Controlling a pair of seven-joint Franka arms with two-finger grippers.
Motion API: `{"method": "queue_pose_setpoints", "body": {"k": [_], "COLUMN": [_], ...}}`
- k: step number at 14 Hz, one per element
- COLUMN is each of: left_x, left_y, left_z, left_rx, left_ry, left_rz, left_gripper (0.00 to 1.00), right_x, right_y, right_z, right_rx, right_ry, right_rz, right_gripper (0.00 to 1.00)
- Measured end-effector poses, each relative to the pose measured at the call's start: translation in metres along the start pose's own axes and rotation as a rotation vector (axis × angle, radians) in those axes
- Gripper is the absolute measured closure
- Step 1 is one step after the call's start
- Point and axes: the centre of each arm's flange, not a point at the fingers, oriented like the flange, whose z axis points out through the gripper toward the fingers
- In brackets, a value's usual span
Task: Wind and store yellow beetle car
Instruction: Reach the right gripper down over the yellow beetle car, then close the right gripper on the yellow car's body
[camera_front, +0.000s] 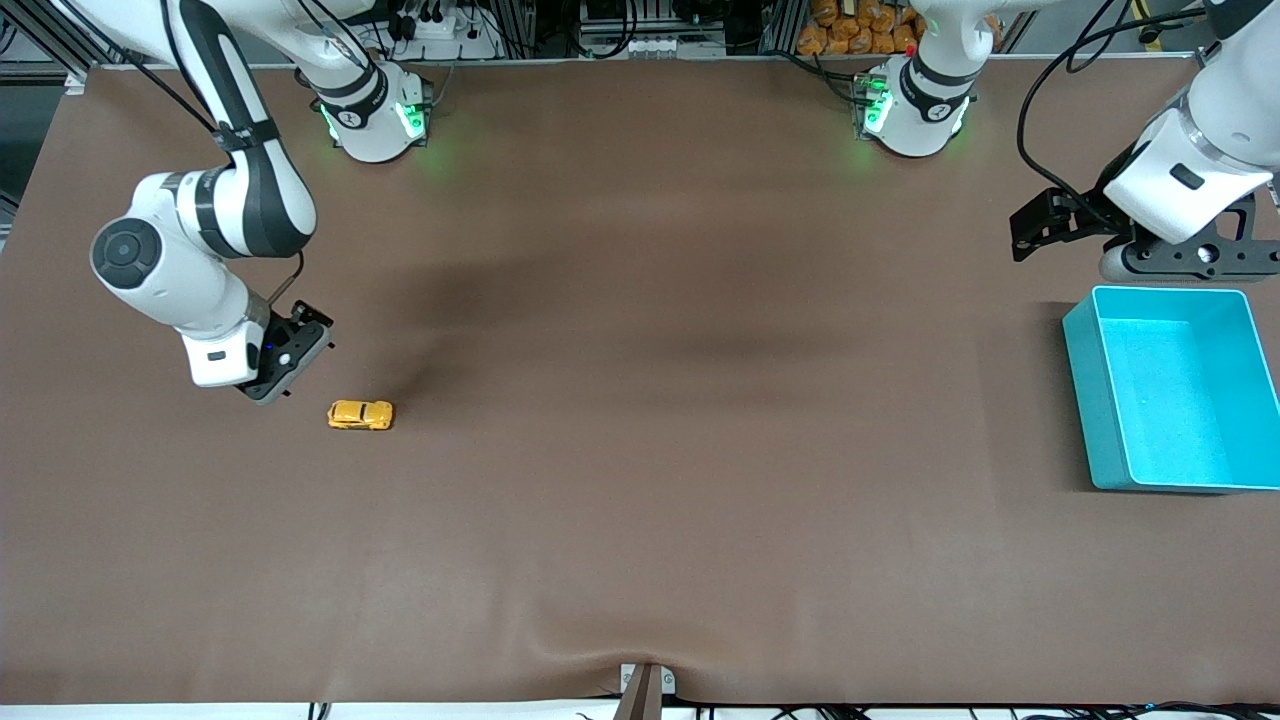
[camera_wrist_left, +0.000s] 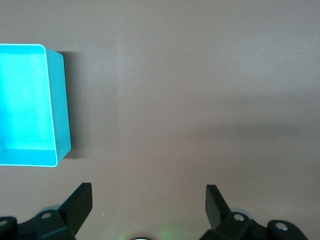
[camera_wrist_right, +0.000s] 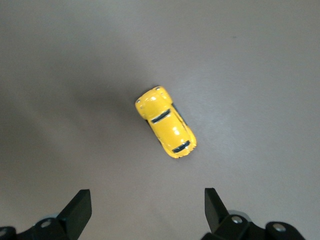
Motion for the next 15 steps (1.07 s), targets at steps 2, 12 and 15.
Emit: {"method": "queue_pose_setpoints", "body": {"k": [2, 12, 15], "left_x": [0.0, 0.0, 0.0], "left_y": [0.0, 0.0, 0.0], "left_z": [0.0, 0.0, 0.0], "left_rx": [0.0, 0.0, 0.0], "left_ry": [0.0, 0.0, 0.0], "left_rz": [0.0, 0.0, 0.0], "left_gripper": [0.0, 0.0, 0.0], "right_x": [0.007, 0.04, 0.044], "right_y": [-0.003, 0.007, 0.01], "right_z": [0.014, 0.075, 0.092], "right_rx": [0.001, -0.07, -0.059], "right_ry": [-0.023, -0.049, -0.06], "right_rz": [-0.057, -0.266, -0.294], "right_gripper": [0.04, 0.14, 0.18]}}
